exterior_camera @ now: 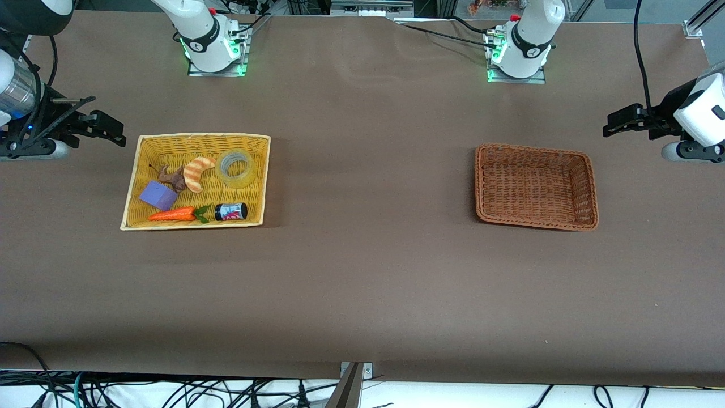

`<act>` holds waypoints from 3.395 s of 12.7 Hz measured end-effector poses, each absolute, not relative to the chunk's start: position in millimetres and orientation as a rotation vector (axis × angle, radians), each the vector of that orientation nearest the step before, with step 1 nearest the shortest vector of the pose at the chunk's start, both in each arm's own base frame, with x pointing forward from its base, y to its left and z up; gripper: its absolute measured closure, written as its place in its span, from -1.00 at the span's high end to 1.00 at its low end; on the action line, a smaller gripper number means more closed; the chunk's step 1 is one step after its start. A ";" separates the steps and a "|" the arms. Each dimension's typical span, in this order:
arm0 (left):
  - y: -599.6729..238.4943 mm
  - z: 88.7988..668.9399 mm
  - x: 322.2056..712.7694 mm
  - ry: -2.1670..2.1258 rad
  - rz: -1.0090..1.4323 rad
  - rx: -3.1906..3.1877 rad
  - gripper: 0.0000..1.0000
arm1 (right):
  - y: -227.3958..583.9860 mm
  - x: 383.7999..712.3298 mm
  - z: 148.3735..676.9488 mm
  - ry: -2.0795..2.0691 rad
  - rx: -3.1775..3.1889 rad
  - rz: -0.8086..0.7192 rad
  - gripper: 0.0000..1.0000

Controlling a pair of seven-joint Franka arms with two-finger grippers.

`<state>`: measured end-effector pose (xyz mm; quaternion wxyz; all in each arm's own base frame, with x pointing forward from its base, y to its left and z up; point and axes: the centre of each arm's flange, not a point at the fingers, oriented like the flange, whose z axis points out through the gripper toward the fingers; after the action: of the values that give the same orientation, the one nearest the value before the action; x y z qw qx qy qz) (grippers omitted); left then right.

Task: Transfer tape with both arms

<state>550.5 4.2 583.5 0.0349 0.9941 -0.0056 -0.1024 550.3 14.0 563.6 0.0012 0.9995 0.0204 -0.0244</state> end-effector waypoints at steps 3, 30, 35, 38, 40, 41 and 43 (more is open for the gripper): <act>4.2 583.5 550.5 -0.017 -0.315 3.056 1.00 | 14.0 550.5 564.0 0.065 3.138 -0.075 1.00; 6.1 561.0 560.2 -0.017 -0.375 3.049 1.00 | 118.0 469.9 203.2 1.022 3.023 -0.017 0.28; 3.2 560.2 570.8 -0.032 -0.284 3.061 1.00 | 114.5 477.8 221.4 1.012 3.015 0.012 -0.57; 3.4 555.7 581.2 -0.028 -0.215 3.069 1.00 | 116.8 495.6 273.3 1.011 3.001 -0.070 -0.57; 1.3 534.8 593.3 -0.030 -0.213 3.072 1.00 | 130.1 516.3 330.9 0.963 3.011 -0.200 -0.57; -0.5 515.9 601.5 -0.031 -0.221 3.073 1.00 | 148.4 524.7 360.1 0.903 3.025 -0.249 -0.57; 0.2 472.6 615.4 -0.022 -0.243 3.075 1.00 | 209.2 526.2 391.0 0.751 3.062 -0.261 -0.57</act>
<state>615.4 0.2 472.6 0.0287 0.9964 -0.0073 -0.0788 526.2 209.2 391.0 -0.0112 0.9679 0.2373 -0.0825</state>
